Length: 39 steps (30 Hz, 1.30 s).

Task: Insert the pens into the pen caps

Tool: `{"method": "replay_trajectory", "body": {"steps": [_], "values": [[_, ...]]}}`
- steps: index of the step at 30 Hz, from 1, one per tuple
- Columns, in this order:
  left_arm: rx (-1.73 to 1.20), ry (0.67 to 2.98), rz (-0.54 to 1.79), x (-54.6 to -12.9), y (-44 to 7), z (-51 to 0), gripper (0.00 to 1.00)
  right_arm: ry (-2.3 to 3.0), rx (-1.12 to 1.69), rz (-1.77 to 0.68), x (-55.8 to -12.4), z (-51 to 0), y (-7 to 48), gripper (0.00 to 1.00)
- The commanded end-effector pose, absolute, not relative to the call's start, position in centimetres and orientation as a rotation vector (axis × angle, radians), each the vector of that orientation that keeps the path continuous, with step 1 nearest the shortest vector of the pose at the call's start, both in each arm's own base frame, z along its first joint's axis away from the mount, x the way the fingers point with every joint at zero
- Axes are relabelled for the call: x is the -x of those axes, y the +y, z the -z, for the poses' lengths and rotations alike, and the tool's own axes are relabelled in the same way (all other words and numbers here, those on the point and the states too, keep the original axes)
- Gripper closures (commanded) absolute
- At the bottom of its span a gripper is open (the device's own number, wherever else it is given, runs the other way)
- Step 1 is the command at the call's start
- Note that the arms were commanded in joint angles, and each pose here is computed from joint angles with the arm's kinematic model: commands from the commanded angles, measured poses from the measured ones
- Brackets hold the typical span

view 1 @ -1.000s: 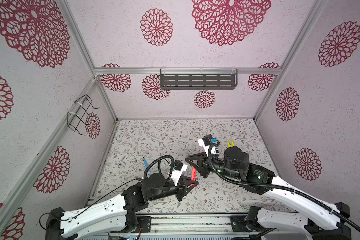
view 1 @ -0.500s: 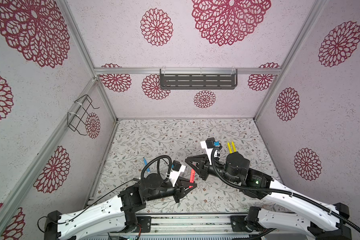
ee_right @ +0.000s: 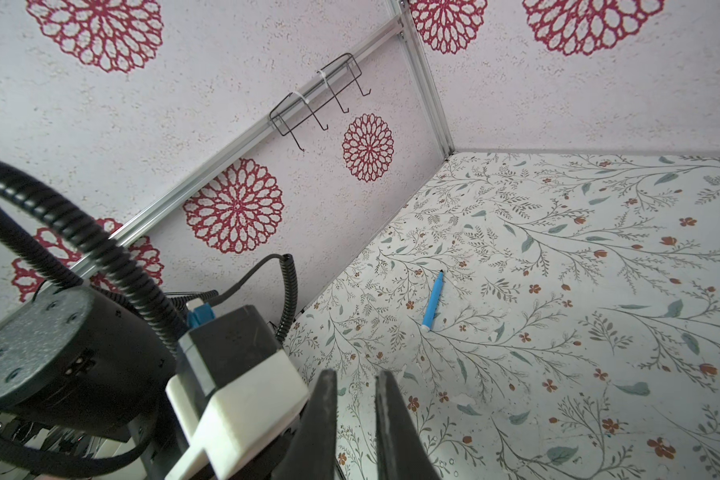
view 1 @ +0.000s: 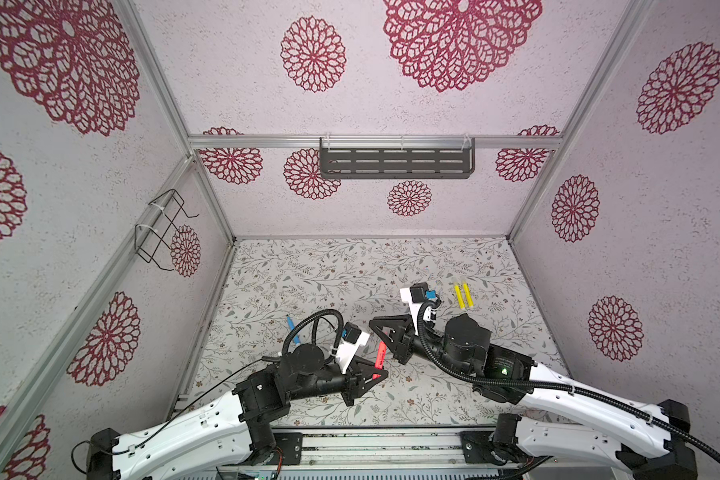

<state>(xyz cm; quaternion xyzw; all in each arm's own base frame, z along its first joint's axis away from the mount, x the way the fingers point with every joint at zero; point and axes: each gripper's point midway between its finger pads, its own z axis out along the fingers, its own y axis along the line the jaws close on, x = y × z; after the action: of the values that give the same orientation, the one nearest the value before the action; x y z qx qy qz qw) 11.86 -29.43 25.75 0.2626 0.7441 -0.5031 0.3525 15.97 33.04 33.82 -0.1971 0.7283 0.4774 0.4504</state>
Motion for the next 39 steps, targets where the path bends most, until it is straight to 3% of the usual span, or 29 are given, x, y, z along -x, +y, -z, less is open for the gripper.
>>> {"method": "replay_trajectory", "body": {"steps": [1, 39], "values": [[-0.398, 1.500, 1.356, -15.3, -26.5, -37.9, 1.00, 2.149, 0.766, -1.035, -11.2, -22.6, 32.8, 1.00], [-0.286, 1.445, 1.283, -17.7, -22.3, -40.5, 1.00, 2.311, 0.925, -1.001, -5.8, -15.3, 34.2, 1.00]]}}
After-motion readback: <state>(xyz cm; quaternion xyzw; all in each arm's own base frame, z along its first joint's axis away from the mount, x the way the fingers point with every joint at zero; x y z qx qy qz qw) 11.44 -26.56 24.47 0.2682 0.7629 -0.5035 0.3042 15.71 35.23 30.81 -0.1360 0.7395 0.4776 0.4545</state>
